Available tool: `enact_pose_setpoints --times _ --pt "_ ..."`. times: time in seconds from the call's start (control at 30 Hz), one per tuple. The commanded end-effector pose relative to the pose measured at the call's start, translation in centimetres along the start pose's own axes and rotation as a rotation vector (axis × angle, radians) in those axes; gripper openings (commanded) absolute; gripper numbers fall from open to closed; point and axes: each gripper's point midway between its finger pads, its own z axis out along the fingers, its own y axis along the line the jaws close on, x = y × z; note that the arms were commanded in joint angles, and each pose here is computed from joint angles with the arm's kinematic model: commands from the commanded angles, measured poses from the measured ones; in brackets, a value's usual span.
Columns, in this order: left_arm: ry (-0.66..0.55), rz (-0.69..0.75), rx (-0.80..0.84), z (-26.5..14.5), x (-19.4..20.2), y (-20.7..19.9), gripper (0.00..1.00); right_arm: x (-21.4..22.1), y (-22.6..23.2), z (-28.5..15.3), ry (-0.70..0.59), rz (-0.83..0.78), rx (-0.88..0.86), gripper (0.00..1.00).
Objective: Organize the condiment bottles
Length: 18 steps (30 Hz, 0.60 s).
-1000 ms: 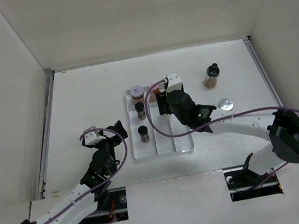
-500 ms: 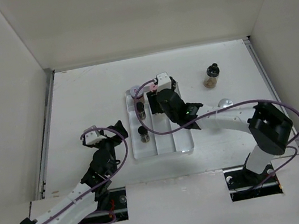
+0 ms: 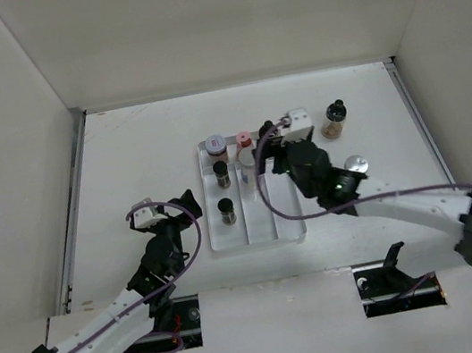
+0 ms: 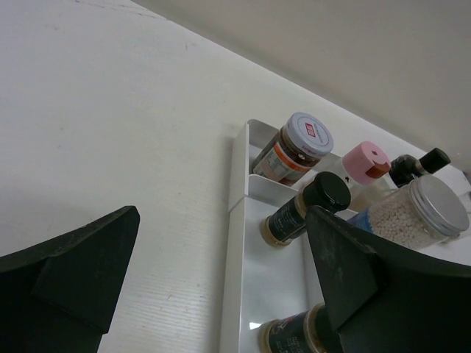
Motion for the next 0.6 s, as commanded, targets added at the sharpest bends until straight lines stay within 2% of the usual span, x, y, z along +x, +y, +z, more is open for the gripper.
enact_pose_setpoints --times 0.0,0.13,0.23,0.3,0.4,0.57 --pt "-0.024 -0.026 0.025 -0.1 -0.6 -0.5 1.0 -4.0 -6.4 -4.1 -0.149 0.143 0.168 1.0" --pt "-0.015 -0.03 0.041 -0.2 -0.4 -1.1 1.0 -1.4 -17.1 -8.7 -0.142 0.191 0.502 1.0" --pt "-0.01 -0.024 0.04 -0.1 -0.3 -1.2 1.0 1.2 -21.7 -10.8 -0.103 0.2 0.672 1.0" --pt "-0.007 -0.022 0.041 -0.1 -0.2 -1.2 1.0 2.8 -23.1 -10.7 -0.062 0.183 0.718 1.0" --pt "-0.014 -0.025 0.035 -0.1 -0.3 -1.0 1.0 4.6 -22.9 -9.4 0.014 0.169 0.688 1.0" --pt "-0.021 -0.032 0.035 -0.2 -0.5 -0.9 1.0 5.3 -22.8 -8.4 0.021 0.185 0.678 1.0"
